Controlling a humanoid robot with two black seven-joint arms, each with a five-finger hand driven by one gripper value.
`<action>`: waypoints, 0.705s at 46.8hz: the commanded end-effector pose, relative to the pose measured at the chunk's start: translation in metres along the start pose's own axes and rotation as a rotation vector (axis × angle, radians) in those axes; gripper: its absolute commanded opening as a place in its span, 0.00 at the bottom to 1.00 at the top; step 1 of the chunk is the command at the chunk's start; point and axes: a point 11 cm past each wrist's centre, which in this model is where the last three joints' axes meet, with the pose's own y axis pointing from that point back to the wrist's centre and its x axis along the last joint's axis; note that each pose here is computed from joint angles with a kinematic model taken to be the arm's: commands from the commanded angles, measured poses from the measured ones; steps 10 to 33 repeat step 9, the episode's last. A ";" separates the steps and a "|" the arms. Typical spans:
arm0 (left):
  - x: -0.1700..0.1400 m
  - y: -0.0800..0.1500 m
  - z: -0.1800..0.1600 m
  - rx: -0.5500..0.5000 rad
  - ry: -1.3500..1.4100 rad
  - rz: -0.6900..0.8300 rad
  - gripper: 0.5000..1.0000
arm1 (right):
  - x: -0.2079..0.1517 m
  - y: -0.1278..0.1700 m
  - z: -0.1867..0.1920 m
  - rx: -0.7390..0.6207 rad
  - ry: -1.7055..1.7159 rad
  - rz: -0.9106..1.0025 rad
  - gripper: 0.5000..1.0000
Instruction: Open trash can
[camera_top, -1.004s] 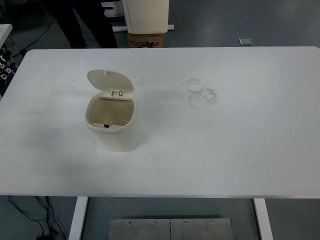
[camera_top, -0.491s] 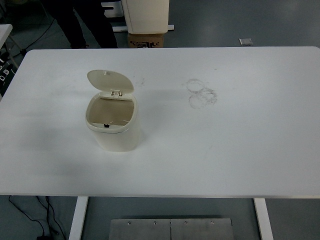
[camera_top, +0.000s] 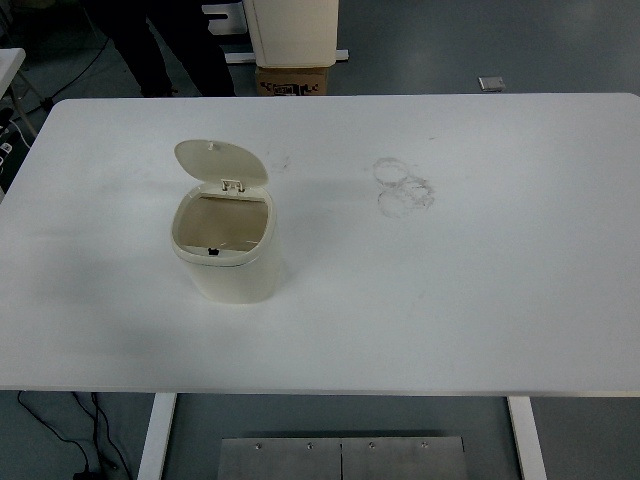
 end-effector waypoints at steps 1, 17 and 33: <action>-0.002 -0.001 -0.002 0.001 0.003 -0.003 1.00 | 0.000 0.000 0.000 0.000 -0.001 0.000 0.98; -0.002 -0.001 -0.003 0.004 0.004 -0.004 1.00 | -0.001 0.000 0.000 0.000 -0.001 -0.003 0.98; -0.002 -0.001 -0.003 0.004 0.004 -0.004 1.00 | -0.001 0.000 0.000 0.000 -0.001 -0.003 0.98</action>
